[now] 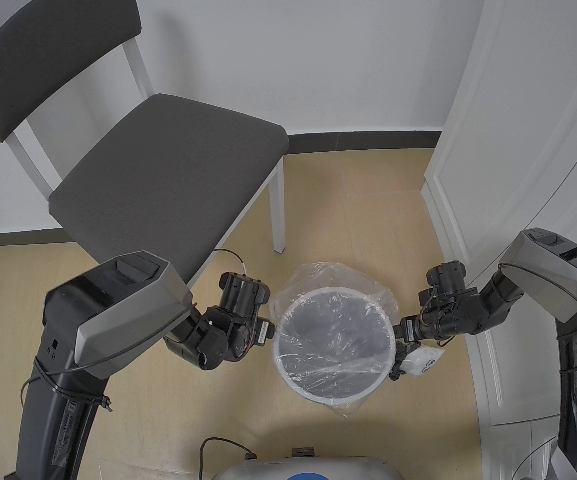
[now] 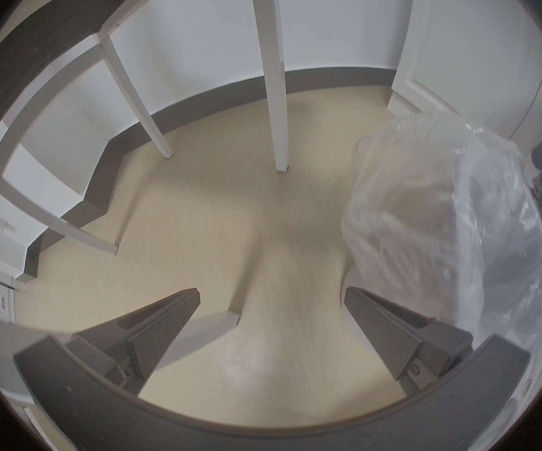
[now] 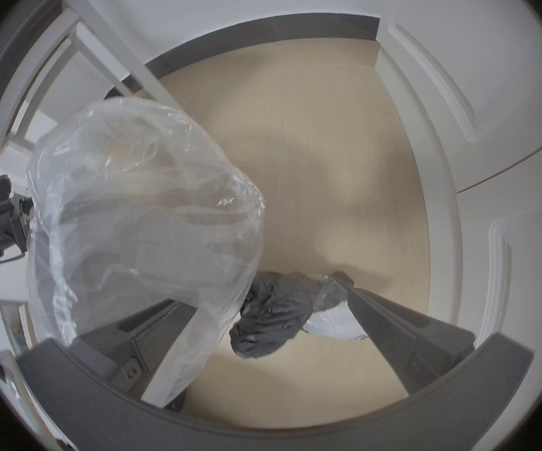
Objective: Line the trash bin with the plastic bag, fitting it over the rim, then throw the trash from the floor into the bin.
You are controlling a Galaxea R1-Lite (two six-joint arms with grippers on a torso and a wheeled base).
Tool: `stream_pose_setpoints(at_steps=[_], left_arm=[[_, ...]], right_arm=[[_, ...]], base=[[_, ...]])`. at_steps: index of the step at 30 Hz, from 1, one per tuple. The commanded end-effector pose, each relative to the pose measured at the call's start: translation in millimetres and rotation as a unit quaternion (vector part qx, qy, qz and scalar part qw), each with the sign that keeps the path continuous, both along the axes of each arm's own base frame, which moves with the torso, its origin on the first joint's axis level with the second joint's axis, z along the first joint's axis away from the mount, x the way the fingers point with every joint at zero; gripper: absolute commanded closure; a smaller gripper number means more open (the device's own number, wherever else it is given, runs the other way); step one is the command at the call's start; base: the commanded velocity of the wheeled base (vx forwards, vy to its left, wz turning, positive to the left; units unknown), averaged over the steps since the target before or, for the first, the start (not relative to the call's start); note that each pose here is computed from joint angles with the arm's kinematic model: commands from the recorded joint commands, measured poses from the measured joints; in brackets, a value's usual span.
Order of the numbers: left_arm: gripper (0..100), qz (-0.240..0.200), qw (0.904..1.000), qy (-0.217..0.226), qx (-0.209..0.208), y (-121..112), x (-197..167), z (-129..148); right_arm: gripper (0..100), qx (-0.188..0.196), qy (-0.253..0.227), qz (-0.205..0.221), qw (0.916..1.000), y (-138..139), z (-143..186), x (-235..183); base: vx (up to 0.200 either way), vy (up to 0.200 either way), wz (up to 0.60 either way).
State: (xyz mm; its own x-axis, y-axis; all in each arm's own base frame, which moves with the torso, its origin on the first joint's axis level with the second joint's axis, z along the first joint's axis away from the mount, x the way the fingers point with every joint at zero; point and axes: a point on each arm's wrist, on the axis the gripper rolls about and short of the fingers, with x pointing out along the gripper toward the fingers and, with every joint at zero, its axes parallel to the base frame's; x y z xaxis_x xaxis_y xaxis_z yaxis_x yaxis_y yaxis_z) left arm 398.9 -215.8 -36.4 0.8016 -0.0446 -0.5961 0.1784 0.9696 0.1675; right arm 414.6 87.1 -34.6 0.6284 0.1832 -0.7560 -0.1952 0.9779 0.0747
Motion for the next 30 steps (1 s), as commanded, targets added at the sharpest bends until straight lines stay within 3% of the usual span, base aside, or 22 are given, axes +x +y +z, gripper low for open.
stream_pose_setpoints(at_steps=[1,3,7,15,20,27,30], left_arm=[[0,-0.006,0.9997,0.021,0.010,5.6,-26.0,8.5],[0,-0.014,0.9989,0.040,0.022,9.0,-41.9,6.7],[0,-0.021,0.9973,0.061,0.034,17.2,-60.5,9.5],[0,-0.028,0.9964,0.072,0.036,26.0,-81.6,21.1],[0,-0.040,0.9962,0.071,0.032,29.5,-99.8,37.1],[0,-0.043,0.9986,0.030,0.008,25.6,-96.8,57.4],[0,-0.044,0.9989,0.017,0.000,22.0,-91.4,63.5]], right_arm=[[0,-0.034,-0.001,0.023,0.9992,-19.4,15.5,-17.7],[0,-0.058,0.001,0.046,0.9972,-26.5,20.2,-27.5],[0,-0.068,0.003,0.062,0.9958,-30.1,25.6,-36.4],[0,-0.027,-0.042,0.060,0.9970,-53.9,67.4,-39.7],[0,-0.016,-0.059,0.044,0.9972,-65.4,75.4,-34.0],[0,-0.001,-0.018,0.043,0.9989,-38.9,28.7,-13.8],[0,-0.008,0.000,0.014,0.9999,-18.9,-3.2,-3.5]], base=[[0.000,0.000,0.00],[0.000,0.000,0.00],[0.000,0.000,0.00],[0.000,0.000,0.00],[0.000,0.000,0.00],[0.000,0.000,0.00],[0.000,0.000,0.00]])
